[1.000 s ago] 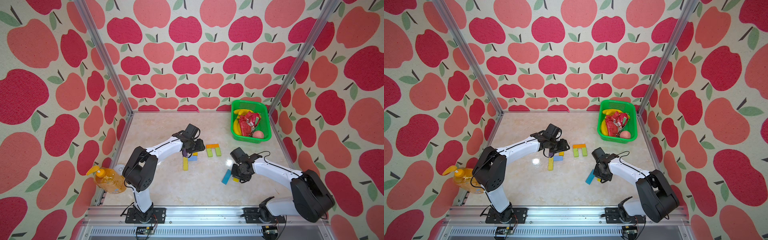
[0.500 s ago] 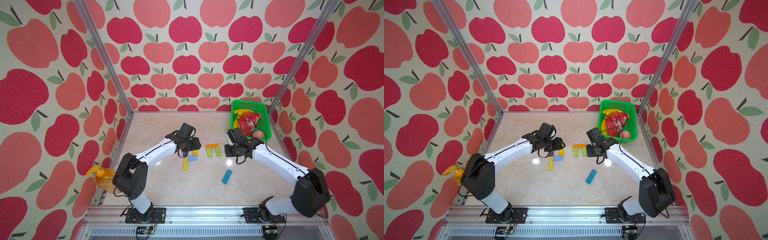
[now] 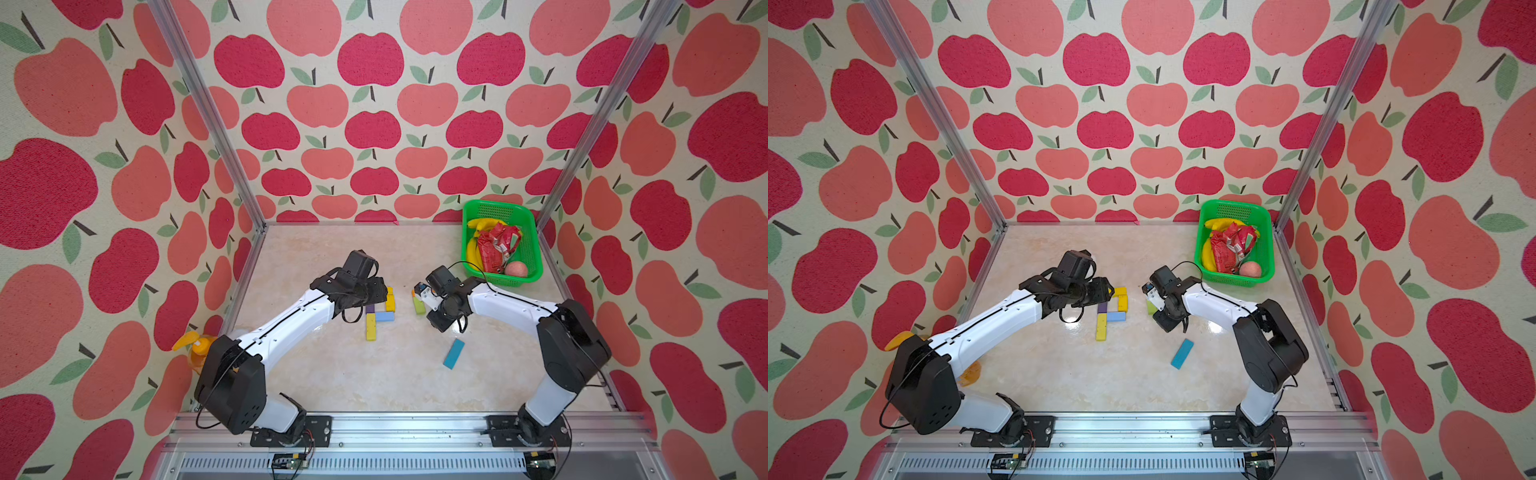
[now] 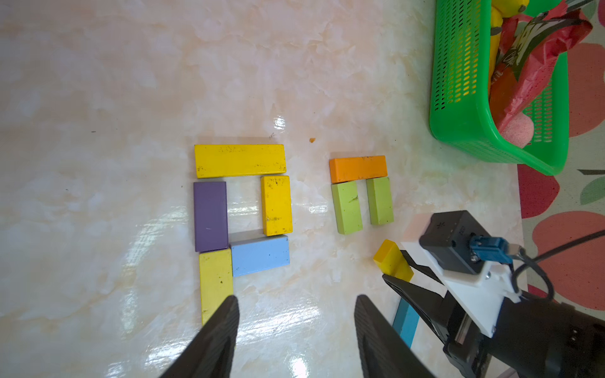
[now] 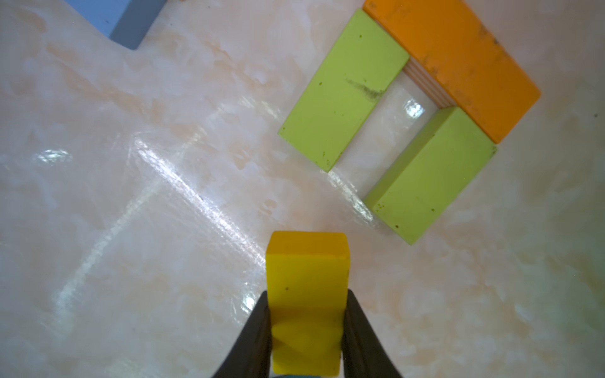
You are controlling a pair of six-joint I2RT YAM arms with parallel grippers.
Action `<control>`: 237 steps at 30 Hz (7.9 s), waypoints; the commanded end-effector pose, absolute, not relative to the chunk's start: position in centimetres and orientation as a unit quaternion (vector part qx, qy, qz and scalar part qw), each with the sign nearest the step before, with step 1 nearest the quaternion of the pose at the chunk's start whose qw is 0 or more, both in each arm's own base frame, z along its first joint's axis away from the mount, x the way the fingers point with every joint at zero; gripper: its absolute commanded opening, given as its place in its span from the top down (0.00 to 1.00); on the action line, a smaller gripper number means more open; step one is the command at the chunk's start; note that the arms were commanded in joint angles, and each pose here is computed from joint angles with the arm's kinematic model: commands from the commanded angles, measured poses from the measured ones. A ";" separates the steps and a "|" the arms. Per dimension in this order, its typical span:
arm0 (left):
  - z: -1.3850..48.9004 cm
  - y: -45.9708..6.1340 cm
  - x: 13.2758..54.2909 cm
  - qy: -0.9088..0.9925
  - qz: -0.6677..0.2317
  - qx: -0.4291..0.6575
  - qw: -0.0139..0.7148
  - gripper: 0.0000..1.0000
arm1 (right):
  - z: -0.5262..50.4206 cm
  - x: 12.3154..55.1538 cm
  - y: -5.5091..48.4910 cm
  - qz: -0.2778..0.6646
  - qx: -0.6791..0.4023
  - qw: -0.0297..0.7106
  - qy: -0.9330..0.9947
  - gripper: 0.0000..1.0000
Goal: Assemble the letter p with building blocks
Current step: Place the building block at the center of the board, then assemble the building block at the center of the board.
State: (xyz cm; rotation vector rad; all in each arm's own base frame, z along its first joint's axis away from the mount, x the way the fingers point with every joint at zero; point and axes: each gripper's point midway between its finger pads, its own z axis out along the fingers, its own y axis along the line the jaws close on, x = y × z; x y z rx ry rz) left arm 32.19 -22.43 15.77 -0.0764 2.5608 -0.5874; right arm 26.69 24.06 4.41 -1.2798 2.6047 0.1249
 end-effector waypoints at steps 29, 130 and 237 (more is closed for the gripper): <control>12.6 -25.5 32.1 0.947 -0.256 -0.006 0.192 0.45 | 9.1 26.6 24.9 0.125 -0.314 0.206 0.918 0.32; 1.1 -38.2 28.8 0.974 -0.187 0.129 -0.017 1.00 | -0.4 27.6 18.2 0.171 -0.006 0.046 0.984 1.00; 0.5 -36.7 31.4 0.982 -0.170 0.074 -0.023 1.00 | -0.5 28.8 17.5 0.159 -0.007 0.022 0.987 1.00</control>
